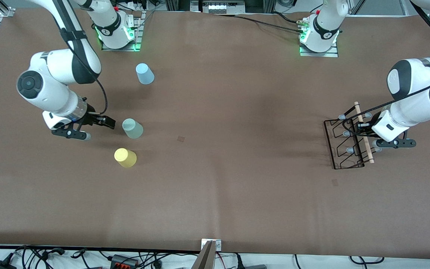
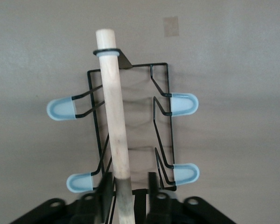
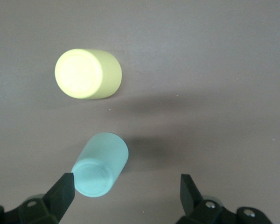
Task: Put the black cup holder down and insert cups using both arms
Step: 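Grasp the teal cup with the right gripper while the left gripper carries the rack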
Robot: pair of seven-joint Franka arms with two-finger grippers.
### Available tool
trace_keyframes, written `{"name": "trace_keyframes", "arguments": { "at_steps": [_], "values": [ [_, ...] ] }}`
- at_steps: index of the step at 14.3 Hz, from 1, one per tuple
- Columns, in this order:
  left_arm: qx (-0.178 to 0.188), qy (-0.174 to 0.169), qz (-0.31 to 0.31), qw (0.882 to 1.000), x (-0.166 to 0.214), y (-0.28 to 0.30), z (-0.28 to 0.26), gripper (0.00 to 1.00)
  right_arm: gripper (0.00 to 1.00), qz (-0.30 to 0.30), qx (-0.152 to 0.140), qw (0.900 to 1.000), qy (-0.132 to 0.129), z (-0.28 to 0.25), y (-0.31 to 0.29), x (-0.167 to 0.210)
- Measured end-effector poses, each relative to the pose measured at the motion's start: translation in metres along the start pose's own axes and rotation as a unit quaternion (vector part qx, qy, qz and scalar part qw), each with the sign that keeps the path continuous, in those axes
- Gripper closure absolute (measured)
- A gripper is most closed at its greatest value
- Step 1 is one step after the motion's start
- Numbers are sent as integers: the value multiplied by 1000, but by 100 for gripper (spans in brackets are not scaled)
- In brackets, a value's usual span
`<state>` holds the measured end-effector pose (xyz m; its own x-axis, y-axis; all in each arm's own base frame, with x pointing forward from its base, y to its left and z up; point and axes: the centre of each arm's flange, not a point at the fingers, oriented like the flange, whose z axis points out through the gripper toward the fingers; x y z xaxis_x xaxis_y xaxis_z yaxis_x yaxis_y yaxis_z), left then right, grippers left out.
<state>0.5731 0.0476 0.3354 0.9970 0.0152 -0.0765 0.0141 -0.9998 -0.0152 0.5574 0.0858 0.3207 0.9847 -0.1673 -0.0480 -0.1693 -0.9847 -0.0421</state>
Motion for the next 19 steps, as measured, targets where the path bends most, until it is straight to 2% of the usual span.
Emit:
{"name": "trace_keyframes", "arguments": {
  "at_steps": [1, 2, 3, 5, 8, 11, 13, 16, 19],
  "values": [
    [0, 0, 0, 1000, 0, -1, 0, 79, 0, 3, 2, 1000, 6, 2, -5, 0],
    [1, 1, -1, 1000, 0, -1, 0, 79, 0, 7, 4, 1000, 13, 6, -12, -1],
    [1, 6, 0, 1000, 1, -1, -1, 84, 0, 8, 6, 1000, 21, 12, -18, -3],
    [1, 12, 0, 1000, 2, -1, -1, 84, 0, 3, 10, 999, 32, 26, -29, -11],
    [2, 25, 7, 1000, 4, 1, -11, 84, 0, -4, 9, 999, 33, 50, -36, -23],
    [7, 64, 47, 997, 10, 10, -51, 84, 0, -5, 13, 999, 43, 73, -36, -26],
    [9, 73, 65, 995, 15, 18, -82, 84, 0, -8, 11, 999, 38, 86, -39, -28],
    [4, 65, 99, 993, 17, 59, -109, 84, 0, -15, 8, 999, 30, 99, -47, -33],
    [-5, 67, 126, 990, 11, 126, -114, 84, 0, -17, 6, 1000, 23, 105, -49, -39]
  ]
}}
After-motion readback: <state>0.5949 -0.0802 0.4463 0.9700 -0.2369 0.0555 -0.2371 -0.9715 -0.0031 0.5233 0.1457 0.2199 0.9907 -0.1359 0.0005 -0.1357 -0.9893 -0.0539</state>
